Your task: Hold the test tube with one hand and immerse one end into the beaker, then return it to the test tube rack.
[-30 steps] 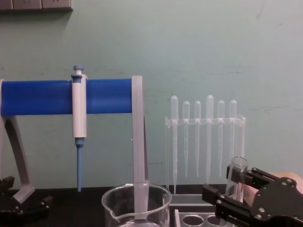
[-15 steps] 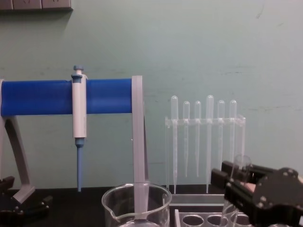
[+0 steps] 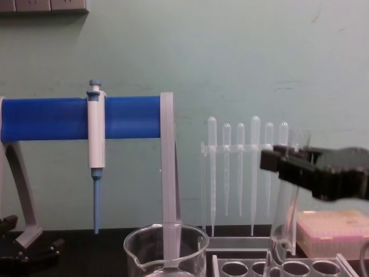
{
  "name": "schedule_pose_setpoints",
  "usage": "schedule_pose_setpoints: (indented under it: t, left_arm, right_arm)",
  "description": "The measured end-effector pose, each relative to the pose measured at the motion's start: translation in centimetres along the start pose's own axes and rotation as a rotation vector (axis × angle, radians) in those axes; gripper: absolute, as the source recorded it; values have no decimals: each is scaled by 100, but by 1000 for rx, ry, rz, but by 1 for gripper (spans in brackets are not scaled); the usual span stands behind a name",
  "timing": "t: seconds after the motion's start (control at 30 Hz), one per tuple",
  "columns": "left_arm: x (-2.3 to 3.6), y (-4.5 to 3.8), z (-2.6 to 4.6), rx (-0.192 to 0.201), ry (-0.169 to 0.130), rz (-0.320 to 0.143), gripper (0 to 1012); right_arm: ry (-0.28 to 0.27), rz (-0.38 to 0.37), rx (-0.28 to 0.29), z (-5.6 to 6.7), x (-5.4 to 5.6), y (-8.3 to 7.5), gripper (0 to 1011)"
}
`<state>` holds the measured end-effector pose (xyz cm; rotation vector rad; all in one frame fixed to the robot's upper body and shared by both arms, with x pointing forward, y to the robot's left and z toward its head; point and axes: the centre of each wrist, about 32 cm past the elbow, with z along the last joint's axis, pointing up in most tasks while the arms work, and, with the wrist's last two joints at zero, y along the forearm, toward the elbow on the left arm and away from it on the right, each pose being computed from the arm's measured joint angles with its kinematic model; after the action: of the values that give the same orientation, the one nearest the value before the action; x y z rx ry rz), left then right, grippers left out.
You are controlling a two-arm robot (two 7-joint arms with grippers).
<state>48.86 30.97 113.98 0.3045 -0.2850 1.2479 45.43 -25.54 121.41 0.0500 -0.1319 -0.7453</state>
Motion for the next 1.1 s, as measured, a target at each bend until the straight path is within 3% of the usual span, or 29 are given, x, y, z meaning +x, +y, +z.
schedule_pose_setpoints:
  t: [0.13, 0.27, 0.47, 1.1]
  left_arm:
    - [0, 0, 0, 0, 0, 0, 1000]
    - [0, 0, 0, 0, 0, 0, 1000]
    - [0, 0, 0, 0, 0, 0, 1000]
    - [0, 0, 0, 0, 0, 0, 1000]
  right_arm:
    - [23, 59, -51, 236, 129, 64, 227]
    - [17, 90, -88, 395, 205, 111, 227]
    - [1, 113, -136, 541, 278, 171, 226]
    - [4, 116, -149, 591, 313, 185, 226]
